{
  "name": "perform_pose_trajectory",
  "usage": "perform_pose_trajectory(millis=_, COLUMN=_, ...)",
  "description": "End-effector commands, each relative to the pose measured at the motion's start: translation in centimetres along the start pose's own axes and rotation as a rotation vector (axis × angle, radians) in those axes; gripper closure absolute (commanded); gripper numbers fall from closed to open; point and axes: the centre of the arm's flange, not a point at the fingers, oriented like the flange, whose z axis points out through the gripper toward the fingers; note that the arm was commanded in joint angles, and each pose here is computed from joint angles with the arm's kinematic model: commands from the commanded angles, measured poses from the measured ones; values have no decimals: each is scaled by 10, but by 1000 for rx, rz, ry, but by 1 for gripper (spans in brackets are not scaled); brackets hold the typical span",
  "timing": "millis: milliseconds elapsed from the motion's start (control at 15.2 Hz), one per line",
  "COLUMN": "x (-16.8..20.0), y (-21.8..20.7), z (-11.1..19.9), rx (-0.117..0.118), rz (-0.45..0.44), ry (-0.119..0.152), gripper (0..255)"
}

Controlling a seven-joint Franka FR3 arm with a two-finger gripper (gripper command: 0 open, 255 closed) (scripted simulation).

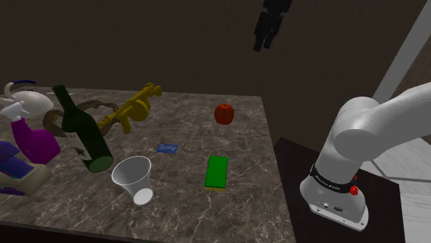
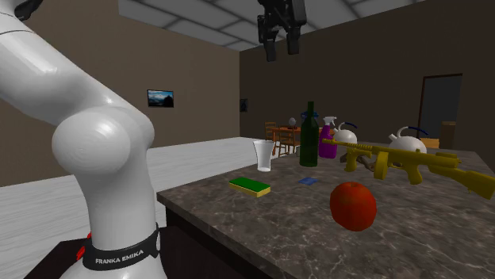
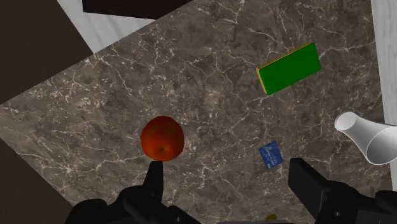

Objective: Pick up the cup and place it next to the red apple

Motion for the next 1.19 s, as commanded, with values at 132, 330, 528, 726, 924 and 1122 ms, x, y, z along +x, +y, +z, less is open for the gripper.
perform_pose_trajectory(millis=132, x=10, y=-17, z=17, rx=11, rz=3, ry=-12, gripper=0)
perform_pose_trajectory(millis=330, x=24, y=-42, z=43, rx=28, rz=6, ry=-29, gripper=0)
perform_pose_trajectory(millis=528, x=38, y=-68, z=68, rx=45, rz=10, ry=-46, gripper=0)
perform_pose_trajectory(millis=726, x=51, y=-95, z=93, rx=61, rz=14, ry=-64, gripper=0)
perform_pose_trajectory(millis=924, x=64, y=-121, z=118, rx=78, rz=18, ry=-81, gripper=0)
perform_pose_trajectory(millis=1122, x=77, y=-148, z=143, rx=95, rz=22, ry=-99, gripper=0)
